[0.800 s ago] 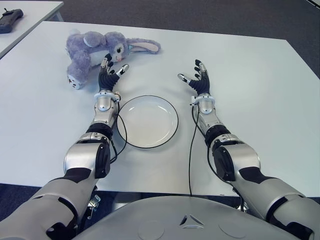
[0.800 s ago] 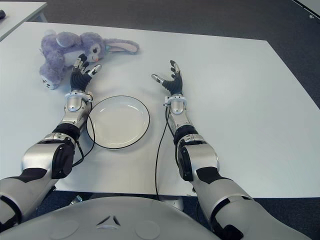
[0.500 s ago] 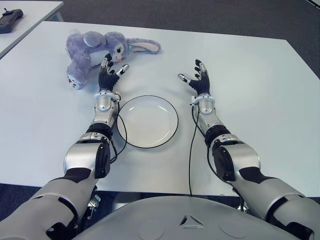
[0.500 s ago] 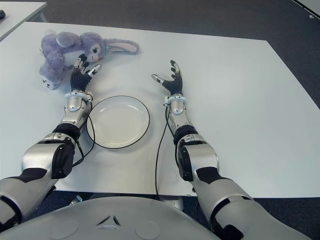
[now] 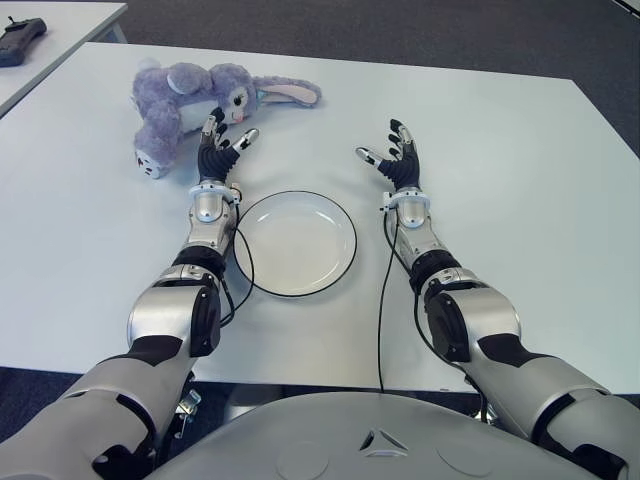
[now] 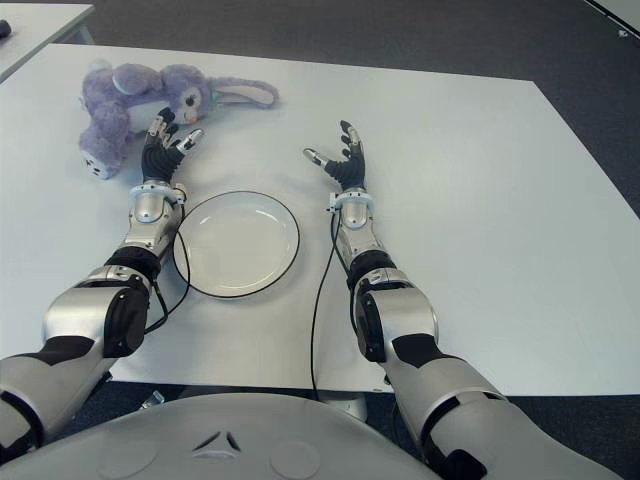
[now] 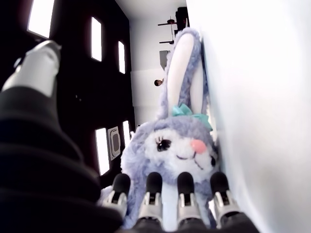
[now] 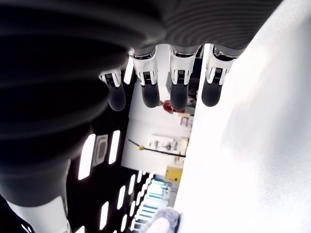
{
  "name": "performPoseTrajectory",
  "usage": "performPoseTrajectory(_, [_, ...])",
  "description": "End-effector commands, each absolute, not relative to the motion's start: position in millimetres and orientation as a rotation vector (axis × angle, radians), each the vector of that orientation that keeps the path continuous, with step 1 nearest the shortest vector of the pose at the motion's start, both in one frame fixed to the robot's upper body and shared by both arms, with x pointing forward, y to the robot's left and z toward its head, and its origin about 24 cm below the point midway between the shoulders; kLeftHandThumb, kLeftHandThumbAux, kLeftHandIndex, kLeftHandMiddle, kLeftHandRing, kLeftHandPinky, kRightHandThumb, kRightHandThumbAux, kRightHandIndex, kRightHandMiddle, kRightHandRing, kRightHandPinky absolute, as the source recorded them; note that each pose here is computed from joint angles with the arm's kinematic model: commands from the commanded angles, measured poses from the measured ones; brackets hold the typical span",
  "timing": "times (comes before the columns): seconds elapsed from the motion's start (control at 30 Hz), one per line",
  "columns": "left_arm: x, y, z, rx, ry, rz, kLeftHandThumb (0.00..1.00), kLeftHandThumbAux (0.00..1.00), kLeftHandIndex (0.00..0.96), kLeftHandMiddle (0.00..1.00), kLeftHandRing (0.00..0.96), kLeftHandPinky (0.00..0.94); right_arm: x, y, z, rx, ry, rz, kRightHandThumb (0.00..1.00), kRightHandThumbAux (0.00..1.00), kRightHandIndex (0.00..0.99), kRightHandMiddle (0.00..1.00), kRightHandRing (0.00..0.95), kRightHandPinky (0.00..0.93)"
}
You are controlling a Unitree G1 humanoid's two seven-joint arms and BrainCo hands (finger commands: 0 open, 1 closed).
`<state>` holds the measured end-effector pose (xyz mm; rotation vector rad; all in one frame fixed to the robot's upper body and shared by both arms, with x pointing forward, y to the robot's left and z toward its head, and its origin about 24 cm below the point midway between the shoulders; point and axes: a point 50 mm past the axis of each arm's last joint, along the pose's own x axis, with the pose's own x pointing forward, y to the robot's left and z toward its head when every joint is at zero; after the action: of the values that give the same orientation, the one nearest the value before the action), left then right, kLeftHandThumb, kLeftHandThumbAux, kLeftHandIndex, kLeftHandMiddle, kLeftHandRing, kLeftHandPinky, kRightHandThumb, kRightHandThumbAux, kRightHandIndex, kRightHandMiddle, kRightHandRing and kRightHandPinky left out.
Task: Put the doll into the plate.
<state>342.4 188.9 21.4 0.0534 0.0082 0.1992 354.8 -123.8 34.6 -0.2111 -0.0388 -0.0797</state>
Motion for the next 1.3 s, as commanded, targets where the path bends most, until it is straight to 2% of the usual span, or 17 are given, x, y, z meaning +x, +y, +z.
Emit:
performPoseTrajectory(0.03, [268,184,-76,0.055,0.451,0.225,0.0,0.633,0.0,0.021,0.0,0.0,283,-129,-66,-0.206,0.403,-0.075,0.041,0.763,0.104,0.099,0.087,0.094])
performPoseTrajectory(0.3, [275,193,-65,0.107,0.378,0.247,0.0,0.649,0.014,0.031,0.005,0.005,283,-130,-66,-0.209,0.403,-0.076,0.031,0.758,0.1,0.094,0.087,0.099])
performPoseTrajectory(0.5, [302,205,-28,0.265,0.181,0.244,0.0,0.65,0.011,0.027,0.014,0.034,283,-130,-66,-0.206,0.405,-0.079,0.035,0.76,0.101,0.097,0.092,0.107])
performPoseTrajectory(0.77, [302,213,-22,0.392,0.124,0.249,0.0,0.621,0.003,0.024,0.014,0.012,283,-129,-66,-0.202,0.403,-0.082,0.05,0.761,0.106,0.095,0.085,0.095])
performPoseTrajectory(1.3, [316,214,12,0.455,-0.066,0.246,0.049,0.649,0.0,0.007,0.0,0.0,284,-128,-65,-0.205,0.408,-0.074,0.033,0.749,0.103,0.092,0.084,0.1])
